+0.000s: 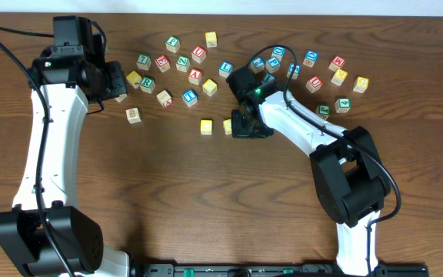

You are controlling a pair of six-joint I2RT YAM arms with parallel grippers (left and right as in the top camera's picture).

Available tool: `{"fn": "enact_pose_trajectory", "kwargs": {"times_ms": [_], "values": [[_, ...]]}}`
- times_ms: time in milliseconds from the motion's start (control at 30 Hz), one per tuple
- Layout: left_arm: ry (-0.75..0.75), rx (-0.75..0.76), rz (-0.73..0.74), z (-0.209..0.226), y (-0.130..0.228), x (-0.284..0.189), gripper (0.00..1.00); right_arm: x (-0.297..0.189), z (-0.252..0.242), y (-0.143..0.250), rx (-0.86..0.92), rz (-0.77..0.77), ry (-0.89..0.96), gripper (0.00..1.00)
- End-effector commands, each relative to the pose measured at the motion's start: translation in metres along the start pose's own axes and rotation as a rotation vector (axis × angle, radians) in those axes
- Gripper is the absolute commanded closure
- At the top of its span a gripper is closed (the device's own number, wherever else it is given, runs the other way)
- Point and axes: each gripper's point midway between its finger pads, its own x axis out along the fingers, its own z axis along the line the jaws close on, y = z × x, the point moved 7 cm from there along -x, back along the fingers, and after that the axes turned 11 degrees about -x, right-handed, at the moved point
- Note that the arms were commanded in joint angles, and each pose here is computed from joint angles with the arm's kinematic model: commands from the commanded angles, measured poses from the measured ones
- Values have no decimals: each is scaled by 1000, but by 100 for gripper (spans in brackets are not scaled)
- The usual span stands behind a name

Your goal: Spell out CORL

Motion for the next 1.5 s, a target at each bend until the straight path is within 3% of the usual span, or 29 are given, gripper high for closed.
{"fn": "enact_pose_trajectory", "kwargs": {"times_ms": [0, 1033, 1467], "values": [[0, 7, -19, 1, -2, -5, 92, 6, 3, 5, 41, 21, -11, 99], [1, 8, -22, 0, -3, -5, 92, 20, 17, -7, 4, -45, -46, 99], [2, 8, -25, 0, -3, -5, 92, 19, 27, -7, -7, -33, -140, 99]]}}
